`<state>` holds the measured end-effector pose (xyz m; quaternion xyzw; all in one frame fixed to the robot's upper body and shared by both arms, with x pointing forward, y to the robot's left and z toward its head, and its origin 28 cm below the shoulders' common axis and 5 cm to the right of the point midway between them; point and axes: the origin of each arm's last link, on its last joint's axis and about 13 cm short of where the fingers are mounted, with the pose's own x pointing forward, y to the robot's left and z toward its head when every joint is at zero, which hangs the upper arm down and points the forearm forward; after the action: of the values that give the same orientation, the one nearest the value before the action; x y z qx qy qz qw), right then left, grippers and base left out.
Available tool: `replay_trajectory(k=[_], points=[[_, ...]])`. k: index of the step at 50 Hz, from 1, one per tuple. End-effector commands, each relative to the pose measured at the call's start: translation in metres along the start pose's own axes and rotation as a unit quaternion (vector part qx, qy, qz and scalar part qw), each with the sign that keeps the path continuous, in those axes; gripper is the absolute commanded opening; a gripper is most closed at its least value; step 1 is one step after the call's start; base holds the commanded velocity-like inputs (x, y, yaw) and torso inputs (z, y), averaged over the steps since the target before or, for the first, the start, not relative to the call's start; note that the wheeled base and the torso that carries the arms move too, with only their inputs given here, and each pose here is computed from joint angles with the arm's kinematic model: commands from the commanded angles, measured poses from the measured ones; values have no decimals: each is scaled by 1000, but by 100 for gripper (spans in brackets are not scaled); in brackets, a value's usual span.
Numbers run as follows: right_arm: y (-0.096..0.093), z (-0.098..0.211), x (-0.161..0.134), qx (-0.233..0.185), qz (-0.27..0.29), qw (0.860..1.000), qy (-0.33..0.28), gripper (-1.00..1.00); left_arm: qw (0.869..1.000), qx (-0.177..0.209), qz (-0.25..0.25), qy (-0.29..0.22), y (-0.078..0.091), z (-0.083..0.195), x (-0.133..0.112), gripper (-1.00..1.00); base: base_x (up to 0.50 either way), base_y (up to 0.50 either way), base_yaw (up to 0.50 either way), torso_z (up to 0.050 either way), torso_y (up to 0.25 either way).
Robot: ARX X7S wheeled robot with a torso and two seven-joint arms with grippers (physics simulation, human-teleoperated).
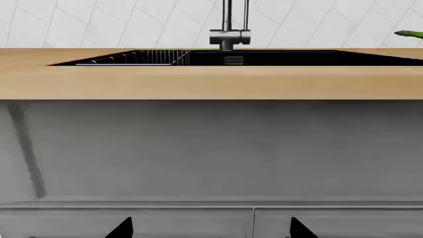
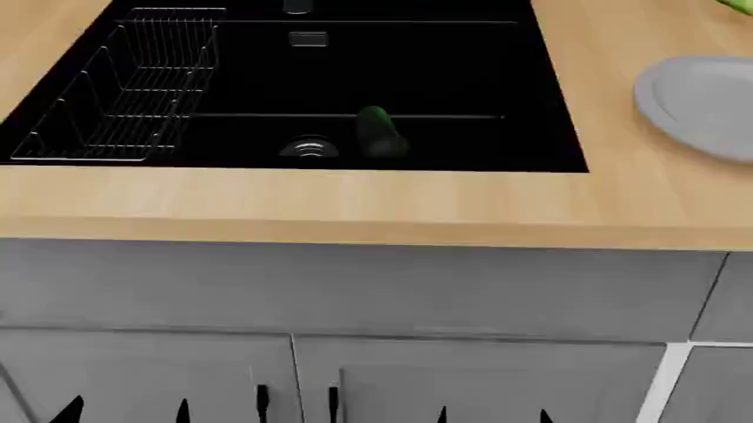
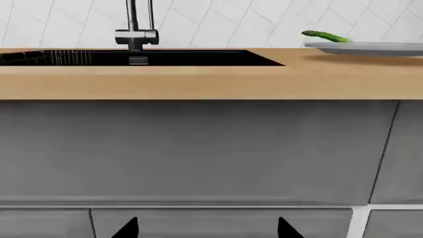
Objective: Pick the zucchini from the sink and place it on the plate located on the counter
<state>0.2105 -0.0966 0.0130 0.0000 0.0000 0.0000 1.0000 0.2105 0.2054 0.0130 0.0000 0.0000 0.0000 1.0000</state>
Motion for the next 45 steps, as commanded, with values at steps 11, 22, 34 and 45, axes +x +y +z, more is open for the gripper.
replay_trajectory(k=[11, 22, 34, 45], points=[[-14, 55, 14, -59, -50, 997, -19, 100, 1000, -11, -12, -19, -3, 59, -1, 100, 0, 0, 0, 0, 0], [-25, 140, 28, -103, -39, 991, -76, 100, 992, 78, -19, -96, -4, 148, 8, 100, 0, 0, 0, 0, 0], [-29, 209, 44, -112, -18, 988, -100, 100, 983, 127, -55, -123, -6, 204, 30, 100, 0, 0, 0, 0, 0], [-32, 216, 44, -123, -19, 988, -94, 100, 986, 123, -51, -99, -7, 208, 30, 100, 0, 0, 0, 0, 0]])
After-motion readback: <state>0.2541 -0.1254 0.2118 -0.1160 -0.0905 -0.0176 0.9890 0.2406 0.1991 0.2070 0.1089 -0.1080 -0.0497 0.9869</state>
